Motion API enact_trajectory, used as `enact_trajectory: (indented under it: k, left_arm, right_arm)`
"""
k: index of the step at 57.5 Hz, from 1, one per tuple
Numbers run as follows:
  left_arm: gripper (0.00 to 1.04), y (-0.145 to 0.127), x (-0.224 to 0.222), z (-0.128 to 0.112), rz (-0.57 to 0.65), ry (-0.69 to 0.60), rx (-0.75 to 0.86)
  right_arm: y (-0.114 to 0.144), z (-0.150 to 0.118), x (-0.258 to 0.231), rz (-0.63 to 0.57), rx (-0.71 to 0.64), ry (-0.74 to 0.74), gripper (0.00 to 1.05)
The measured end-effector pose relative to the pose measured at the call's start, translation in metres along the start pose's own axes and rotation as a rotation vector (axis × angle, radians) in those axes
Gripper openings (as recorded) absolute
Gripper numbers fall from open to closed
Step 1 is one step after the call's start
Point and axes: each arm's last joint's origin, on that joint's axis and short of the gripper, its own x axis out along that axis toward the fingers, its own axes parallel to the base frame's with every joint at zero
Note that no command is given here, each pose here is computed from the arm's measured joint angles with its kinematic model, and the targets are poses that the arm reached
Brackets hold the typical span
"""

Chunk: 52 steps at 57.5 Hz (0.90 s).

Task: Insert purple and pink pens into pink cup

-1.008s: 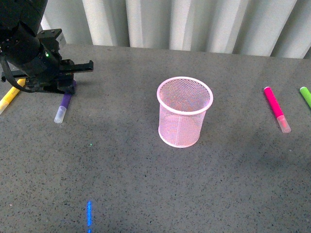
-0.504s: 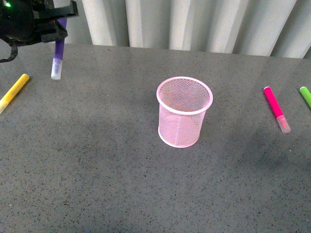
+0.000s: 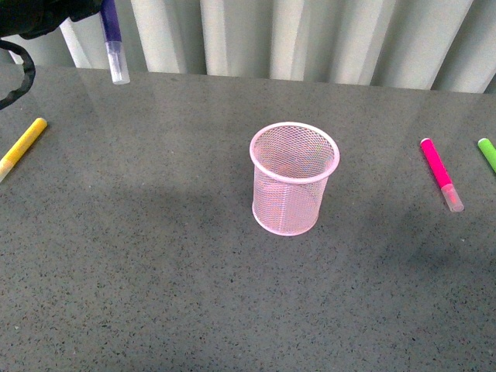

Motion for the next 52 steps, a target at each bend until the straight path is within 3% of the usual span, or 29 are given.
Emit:
enact_trajectory:
  k: [9, 17, 34, 52]
  left_arm:
    - [0.12, -0.018, 0.004, -0.009, -0.077, -0.041, -0.021]
    - [0.12, -0.034, 0.009, -0.029, -0.128, -0.011, -0.041]
    - [0.12, -0.062, 0.011, -0.046, -0.267, 0.03, -0.135]
    - [0.12, -0.08, 0.024, -0.072, -0.292, 0.056, -0.143]
  right_arm:
    - [0.0, 0.0, 0.0, 0.0, 0.0, 0.0, 0.98]
    - [0.0, 0.0, 0.0, 0.0, 0.0, 0.0, 0.98]
    - [0.0, 0.0, 0.0, 0.0, 0.0, 0.0, 0.98]
    - [0.0, 0.0, 0.0, 0.0, 0.0, 0.0, 0.98]
